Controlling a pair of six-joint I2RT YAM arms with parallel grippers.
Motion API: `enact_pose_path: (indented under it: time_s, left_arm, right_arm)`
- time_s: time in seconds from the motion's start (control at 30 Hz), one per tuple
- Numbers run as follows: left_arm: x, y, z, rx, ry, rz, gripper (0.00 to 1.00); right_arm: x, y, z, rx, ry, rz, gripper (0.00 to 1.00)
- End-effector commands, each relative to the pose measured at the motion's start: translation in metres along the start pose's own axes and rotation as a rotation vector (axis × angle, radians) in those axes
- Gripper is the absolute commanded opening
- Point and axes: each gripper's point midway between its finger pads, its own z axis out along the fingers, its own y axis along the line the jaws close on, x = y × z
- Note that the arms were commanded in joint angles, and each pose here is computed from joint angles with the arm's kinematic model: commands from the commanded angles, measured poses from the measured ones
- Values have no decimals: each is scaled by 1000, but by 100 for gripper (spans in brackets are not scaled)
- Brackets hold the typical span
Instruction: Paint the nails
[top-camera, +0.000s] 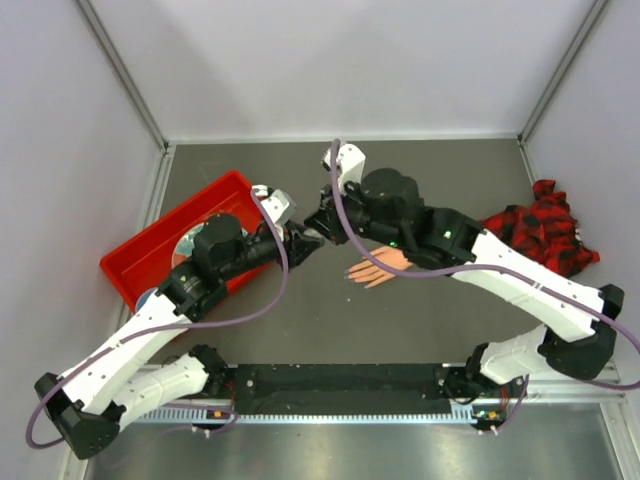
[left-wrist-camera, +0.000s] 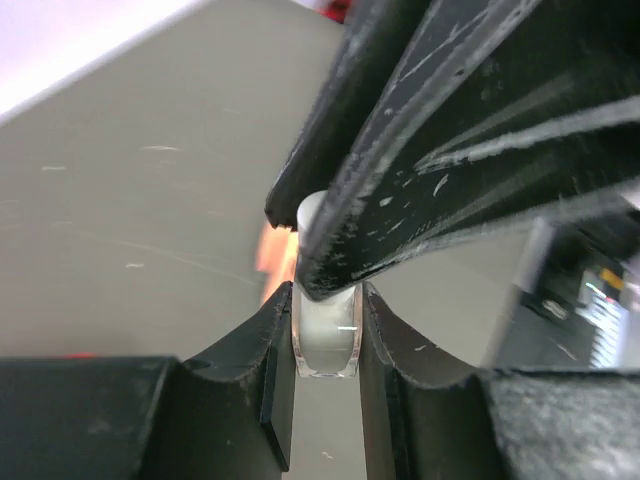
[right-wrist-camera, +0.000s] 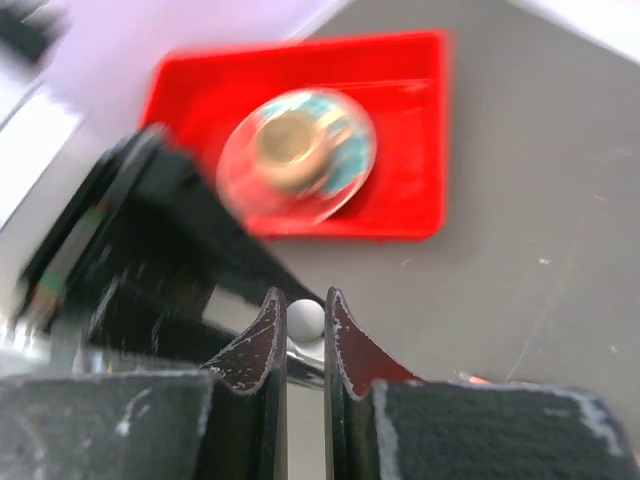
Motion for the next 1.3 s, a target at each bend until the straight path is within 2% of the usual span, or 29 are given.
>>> enact_pose_path:
  time_s: [0.0, 0.07, 0.1, 0.27, 0.3, 0.33, 0.37, 0.47, 0.5, 0.53, 0.57, 0.6, 0.63, 0.67, 0.73, 0.8, 0.83, 0.87, 0.9, 0.97, 1.27]
  left_arm:
    - [-100, 68, -17, -393, -441, 55, 0]
    - [-110, 67, -14, -377, -485, 73, 0]
    - [-113, 67, -8, -368, -474, 83, 0]
    - [-99, 66, -3, -351, -414, 114, 0]
    - [-96, 64, -7, -352, -409, 113, 0]
    - [-92, 55, -5, -302, -392, 118, 0]
    - [-87, 51, -6, -281, -376, 118, 0]
    - [-67, 32, -9, -182, -297, 128, 0]
    - [-62, 25, -12, -149, -274, 135, 0]
    - [-49, 18, -12, -109, -218, 142, 0]
    - [-40, 4, -14, -27, -178, 149, 0]
    - [-34, -7, -16, 30, -152, 147, 0]
    - [-19, -17, -19, 84, -91, 126, 0]
    - [-18, -25, -22, 132, -80, 150, 0]
    - [-11, -49, -29, 264, -44, 131, 0]
    - [-15, -72, -39, 390, -47, 106, 0]
    - [-17, -82, -42, 451, -54, 97, 0]
    - [-23, -91, -43, 508, -82, 104, 0]
    - [-24, -106, -51, 603, -77, 63, 0]
    - [-32, -114, -51, 676, -110, 56, 0]
    - [-29, -117, -47, 720, -75, 10, 0]
  right_arm:
    - [36, -10, 24, 320, 17, 231, 0]
    - [54, 3, 43, 333, 78, 268, 0]
    - [47, -2, 36, 399, 71, 270, 0]
    - [25, 4, 32, 409, 28, 267, 0]
    - [23, 3, 30, 408, 27, 268, 4]
    - [20, 5, 28, 393, 29, 250, 13]
    - [14, 6, 23, 360, 25, 253, 30]
    - [3, 8, 15, 260, 22, 223, 47]
    - [-6, 10, 6, 166, 17, 239, 59]
    - [-11, 9, 0, 104, 9, 204, 67]
    - [-13, 9, -1, 47, -3, 199, 72]
    - [-23, 19, -21, -56, -35, 185, 80]
    - [-27, 4, -25, -65, -57, 135, 84]
    - [-24, 4, -29, -104, -57, 107, 88]
    - [-22, 8, -42, -221, -36, 31, 88]
    - [-6, 32, -56, -396, 39, -24, 84]
    - [2, 41, -59, -476, 58, -81, 80]
    - [12, 60, -73, -621, 94, -92, 69]
    - [13, 65, -77, -664, 93, -101, 66]
    - [15, 75, -83, -735, 96, -87, 64]
    - [15, 76, -82, -744, 93, -82, 62]
